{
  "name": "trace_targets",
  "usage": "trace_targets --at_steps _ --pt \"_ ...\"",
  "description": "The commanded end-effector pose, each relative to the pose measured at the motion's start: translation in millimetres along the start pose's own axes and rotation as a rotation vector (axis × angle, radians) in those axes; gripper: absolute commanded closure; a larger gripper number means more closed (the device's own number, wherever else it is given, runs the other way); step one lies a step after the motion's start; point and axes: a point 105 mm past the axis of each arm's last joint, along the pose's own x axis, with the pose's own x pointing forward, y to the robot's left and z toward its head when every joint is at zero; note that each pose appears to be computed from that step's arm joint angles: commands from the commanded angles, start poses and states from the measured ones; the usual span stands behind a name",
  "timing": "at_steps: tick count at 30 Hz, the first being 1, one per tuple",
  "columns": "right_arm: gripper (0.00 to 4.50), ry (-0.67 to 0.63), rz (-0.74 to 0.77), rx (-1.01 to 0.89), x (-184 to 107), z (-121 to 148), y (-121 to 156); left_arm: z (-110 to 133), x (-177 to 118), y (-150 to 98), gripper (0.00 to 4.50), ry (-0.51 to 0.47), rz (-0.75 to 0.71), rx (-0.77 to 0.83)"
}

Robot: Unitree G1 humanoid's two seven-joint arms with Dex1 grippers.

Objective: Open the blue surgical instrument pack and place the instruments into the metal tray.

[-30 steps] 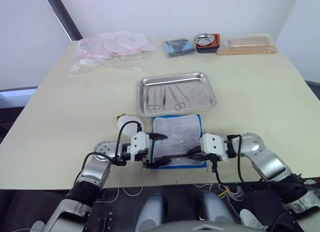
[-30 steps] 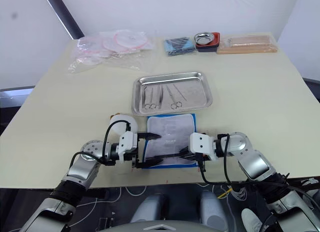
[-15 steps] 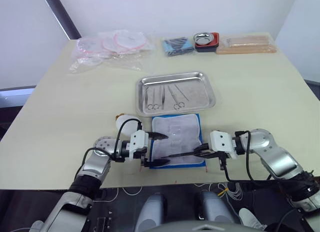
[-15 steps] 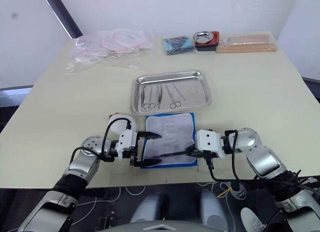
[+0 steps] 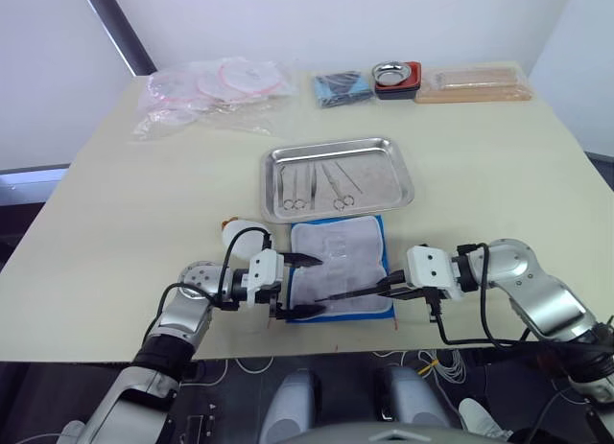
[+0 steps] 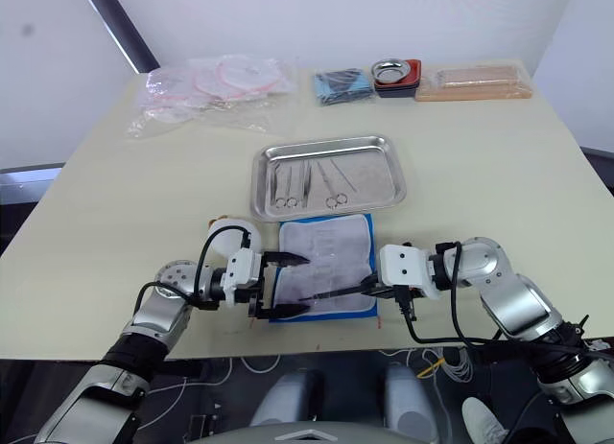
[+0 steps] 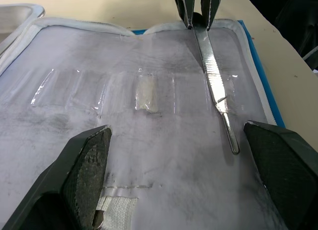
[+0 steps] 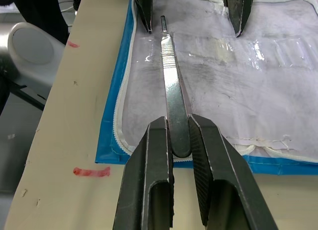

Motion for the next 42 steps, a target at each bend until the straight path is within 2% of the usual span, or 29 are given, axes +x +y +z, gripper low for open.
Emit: trace_targets --at_steps 1,10,17,24,29,34,38,42 --pt "4.49 -0.026 -0.051 -0.101 -15.7 23.3 -12.6 -63.4 -17.6 -28.6 0.0 0.223 0.004 -0.214" --pt "4.49 0.038 -0.065 -0.102 -41.1 14.0 -16.3 -64.0 -15.2 -28.9 0.0 0.222 0.0 -0.213" --pt "4.49 0.076 -0.084 -0.069 -74.4 2.4 -15.7 -64.7 -15.2 -27.5 0.0 0.232 -0.009 -0.199" --pt "4.49 -0.034 -0.212 -0.003 -95.4 13.2 -35.6 -66.0 -16.5 -26.2 0.0 0.235 -0.001 -0.199" --pt "4.49 -0.137 -0.406 0.126 -92.1 20.3 -67.1 -65.8 -15.5 -26.1 0.0 0.227 0.006 -0.2" --pt "4.49 -0.125 -0.626 0.213 -83.4 6.8 -107.0 -65.7 -14.5 -25.8 0.0 0.224 0.015 -0.203" --pt "4.49 -0.112 -0.714 0.287 -76.2 0.6 -125.5 -65.5 -13.7 -26.1 0.0 0.219 0.023 -0.209" --pt "4.49 -0.062 -0.779 0.41 -55.0 -8.0 -139.5 -63.9 -13.6 -27.8 0.0 0.206 0.024 -0.199"
